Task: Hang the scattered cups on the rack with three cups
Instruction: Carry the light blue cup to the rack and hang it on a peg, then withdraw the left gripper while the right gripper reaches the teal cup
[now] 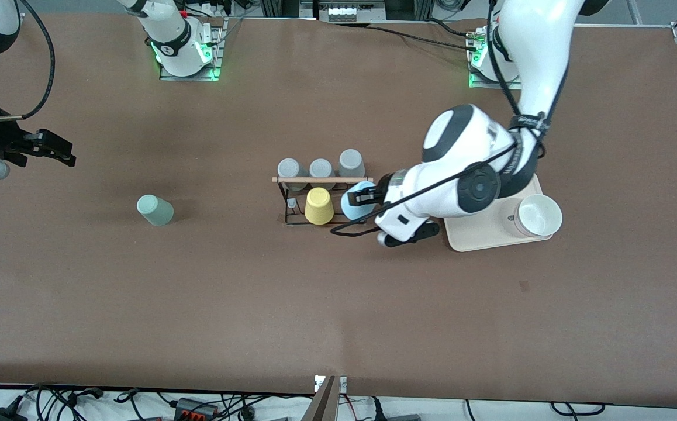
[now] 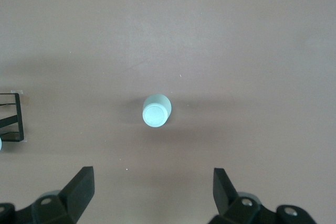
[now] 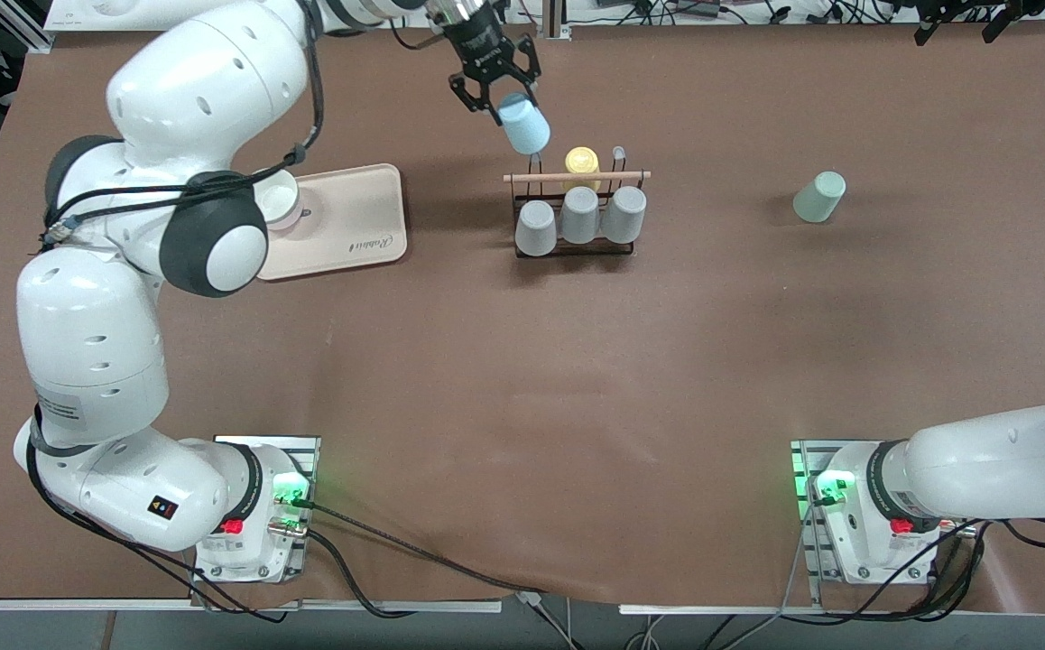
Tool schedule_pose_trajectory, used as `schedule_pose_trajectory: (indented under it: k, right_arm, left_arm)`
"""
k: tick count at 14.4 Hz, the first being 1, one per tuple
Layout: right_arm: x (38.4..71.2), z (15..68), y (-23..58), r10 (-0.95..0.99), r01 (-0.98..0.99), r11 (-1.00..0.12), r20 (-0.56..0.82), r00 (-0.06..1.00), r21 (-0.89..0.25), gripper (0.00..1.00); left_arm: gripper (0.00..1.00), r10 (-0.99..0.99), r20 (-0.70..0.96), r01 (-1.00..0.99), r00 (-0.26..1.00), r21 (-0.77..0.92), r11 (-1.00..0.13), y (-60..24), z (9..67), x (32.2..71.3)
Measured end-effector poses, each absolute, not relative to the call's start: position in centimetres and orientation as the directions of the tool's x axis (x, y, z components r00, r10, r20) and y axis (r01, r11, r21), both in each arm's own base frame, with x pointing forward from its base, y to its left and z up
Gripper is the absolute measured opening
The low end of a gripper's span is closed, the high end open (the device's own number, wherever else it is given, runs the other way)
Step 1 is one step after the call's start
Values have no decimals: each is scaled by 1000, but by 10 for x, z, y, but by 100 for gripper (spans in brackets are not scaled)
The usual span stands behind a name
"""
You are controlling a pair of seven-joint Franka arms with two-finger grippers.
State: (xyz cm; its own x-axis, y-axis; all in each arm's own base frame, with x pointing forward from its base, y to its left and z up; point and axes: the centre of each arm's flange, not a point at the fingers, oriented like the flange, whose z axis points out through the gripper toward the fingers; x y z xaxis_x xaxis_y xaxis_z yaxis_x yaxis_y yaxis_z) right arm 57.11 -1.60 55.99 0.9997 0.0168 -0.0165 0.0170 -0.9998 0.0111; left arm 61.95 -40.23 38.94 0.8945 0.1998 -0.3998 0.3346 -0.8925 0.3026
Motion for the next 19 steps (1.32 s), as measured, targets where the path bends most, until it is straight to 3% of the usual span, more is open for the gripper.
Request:
schedule_pose_trajectory:
  k: [8, 11, 13, 19]
  right_arm:
    - [577, 544, -16, 17, 17, -1000, -44, 999, 11, 100]
    - [578, 539, -15, 20, 21, -1000, -54, 998, 11, 100]
    - [579, 537, -13, 24, 25, -1000, -58, 998, 11, 100]
    - [594, 489, -6, 36, 38, -999, -85, 996, 13, 100]
  left_arm:
    - [64, 187, -323, 266, 928, 220, -939, -419, 358, 613]
    - [89, 178, -218, 214, 960, 158, -964, -416, 353, 620]
    - [100, 193, -162, 216, 968, 138, -967, -394, 382, 633]
    - [100, 353, -137, 369, 925, 118, -922, -233, 513, 663]
